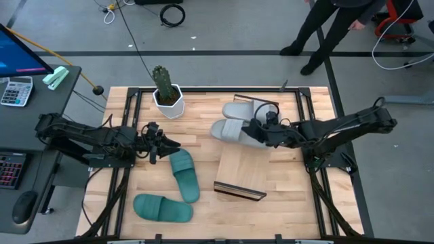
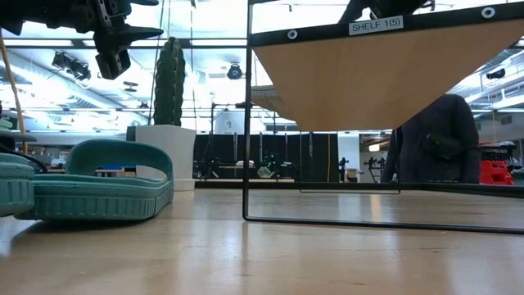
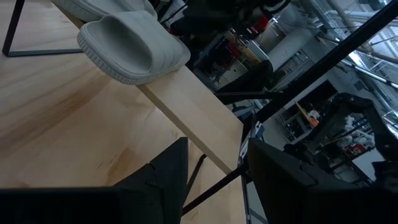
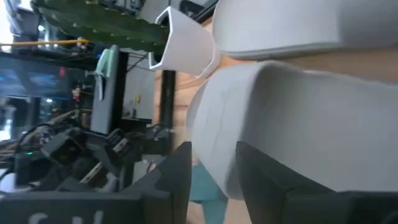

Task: Pick and place slides into the shelf
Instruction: Put the gray slide on the shelf

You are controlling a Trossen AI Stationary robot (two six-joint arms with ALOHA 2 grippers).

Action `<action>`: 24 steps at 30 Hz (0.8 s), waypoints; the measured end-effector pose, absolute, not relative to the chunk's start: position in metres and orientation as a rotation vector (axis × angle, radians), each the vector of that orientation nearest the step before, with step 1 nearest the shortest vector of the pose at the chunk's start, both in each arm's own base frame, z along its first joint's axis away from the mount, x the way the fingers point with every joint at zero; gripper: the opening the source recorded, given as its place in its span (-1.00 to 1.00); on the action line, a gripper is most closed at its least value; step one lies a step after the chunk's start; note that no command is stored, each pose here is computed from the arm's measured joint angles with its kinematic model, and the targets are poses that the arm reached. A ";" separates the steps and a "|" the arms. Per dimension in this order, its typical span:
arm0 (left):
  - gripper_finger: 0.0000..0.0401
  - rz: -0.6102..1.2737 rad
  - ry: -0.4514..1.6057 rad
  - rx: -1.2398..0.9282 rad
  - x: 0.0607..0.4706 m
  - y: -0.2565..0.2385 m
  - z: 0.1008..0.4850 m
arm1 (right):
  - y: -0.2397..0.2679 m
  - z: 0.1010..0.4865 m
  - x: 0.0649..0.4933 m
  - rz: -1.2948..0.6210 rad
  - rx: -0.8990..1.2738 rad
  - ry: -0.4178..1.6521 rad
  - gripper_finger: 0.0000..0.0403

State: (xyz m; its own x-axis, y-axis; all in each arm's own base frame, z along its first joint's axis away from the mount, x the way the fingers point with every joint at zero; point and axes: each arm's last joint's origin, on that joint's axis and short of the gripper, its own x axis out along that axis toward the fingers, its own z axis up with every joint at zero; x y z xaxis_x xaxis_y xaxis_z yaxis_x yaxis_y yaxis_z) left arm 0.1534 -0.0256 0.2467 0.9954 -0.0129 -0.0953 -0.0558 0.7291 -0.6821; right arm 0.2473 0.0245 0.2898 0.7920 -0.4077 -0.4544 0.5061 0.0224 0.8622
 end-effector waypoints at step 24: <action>-0.14 0.025 0.093 -0.751 0.153 -0.026 0.247 | 0.004 0.266 0.263 -0.748 1.461 0.110 -0.11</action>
State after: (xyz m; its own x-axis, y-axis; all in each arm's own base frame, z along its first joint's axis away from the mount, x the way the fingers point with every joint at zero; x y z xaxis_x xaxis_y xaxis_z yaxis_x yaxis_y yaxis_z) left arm 0.1533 -0.0256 0.2468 0.9955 -0.0104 -0.0937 -0.0564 0.7312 -0.6798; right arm 0.2631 0.0036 0.2662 0.7730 -0.3896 -0.5006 0.5175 -0.0693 0.8529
